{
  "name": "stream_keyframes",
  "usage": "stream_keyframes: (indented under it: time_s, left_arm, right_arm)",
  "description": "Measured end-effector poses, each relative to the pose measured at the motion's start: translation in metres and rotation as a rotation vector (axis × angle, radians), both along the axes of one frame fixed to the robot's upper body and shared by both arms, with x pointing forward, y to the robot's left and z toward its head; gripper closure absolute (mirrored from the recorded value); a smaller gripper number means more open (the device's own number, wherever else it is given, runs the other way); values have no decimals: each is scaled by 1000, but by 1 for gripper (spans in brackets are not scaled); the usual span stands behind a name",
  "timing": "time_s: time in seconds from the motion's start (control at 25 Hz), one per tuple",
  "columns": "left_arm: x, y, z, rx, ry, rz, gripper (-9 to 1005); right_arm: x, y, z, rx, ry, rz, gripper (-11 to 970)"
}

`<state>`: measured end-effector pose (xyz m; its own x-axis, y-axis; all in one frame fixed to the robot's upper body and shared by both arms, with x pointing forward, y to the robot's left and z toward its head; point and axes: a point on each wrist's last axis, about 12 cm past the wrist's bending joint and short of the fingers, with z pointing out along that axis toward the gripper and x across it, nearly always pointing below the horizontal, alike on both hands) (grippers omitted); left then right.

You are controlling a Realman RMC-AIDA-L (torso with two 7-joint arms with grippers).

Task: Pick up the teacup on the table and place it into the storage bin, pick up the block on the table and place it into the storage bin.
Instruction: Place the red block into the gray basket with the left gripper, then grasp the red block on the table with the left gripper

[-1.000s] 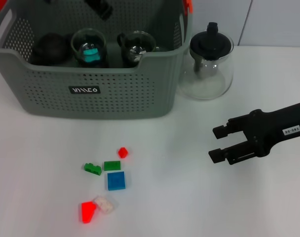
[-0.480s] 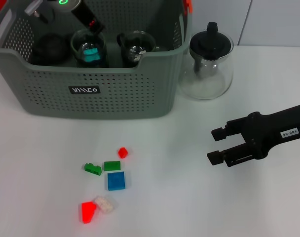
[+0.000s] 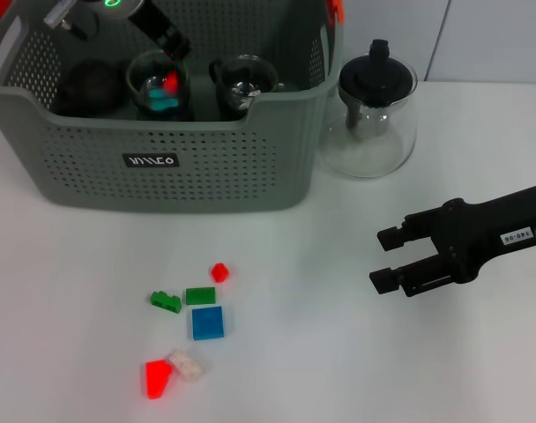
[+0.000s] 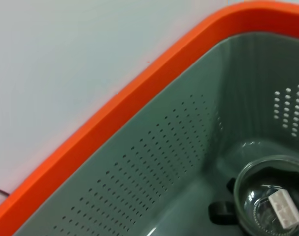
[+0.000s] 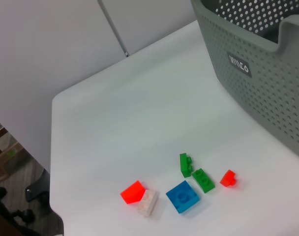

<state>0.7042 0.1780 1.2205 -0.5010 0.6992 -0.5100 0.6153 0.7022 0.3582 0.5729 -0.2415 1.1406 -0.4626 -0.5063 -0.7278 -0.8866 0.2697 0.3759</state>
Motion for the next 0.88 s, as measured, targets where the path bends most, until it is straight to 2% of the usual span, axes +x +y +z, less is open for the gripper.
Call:
stream_keyframes:
  time_s: [0.28,0.36,0.44,0.52,0.64,0.76,0.88]
  left_arm:
    - [-5,0,11,-24,16,3,441]
    - [-9,2,20,-70,21,10,361]
    - [-19,5,33,-173,24,-1,318]
    - [-34,10,51,-310,13,-46,276]
    - [-65,20,77,-535,-9,-175,211]
    - [-98,33,89,-714,-43,-316,147]
    - [-133,49,92,-841,-79,-504,121]
  right_arm:
    - [0,0,0,-1,-2,2,138]
    - [0,0,0,-1,-6,5,138]
    - [0,-1,0,-2,-10,6,138]
    - [0,-2,0,-2,-10,5,137]
    - [-1,-4,0,-4,-10,4,137]
    - [-2,-6,-2,-5,-7,1,137]
    - [-3,-8,-4,-4,-2,0,137]
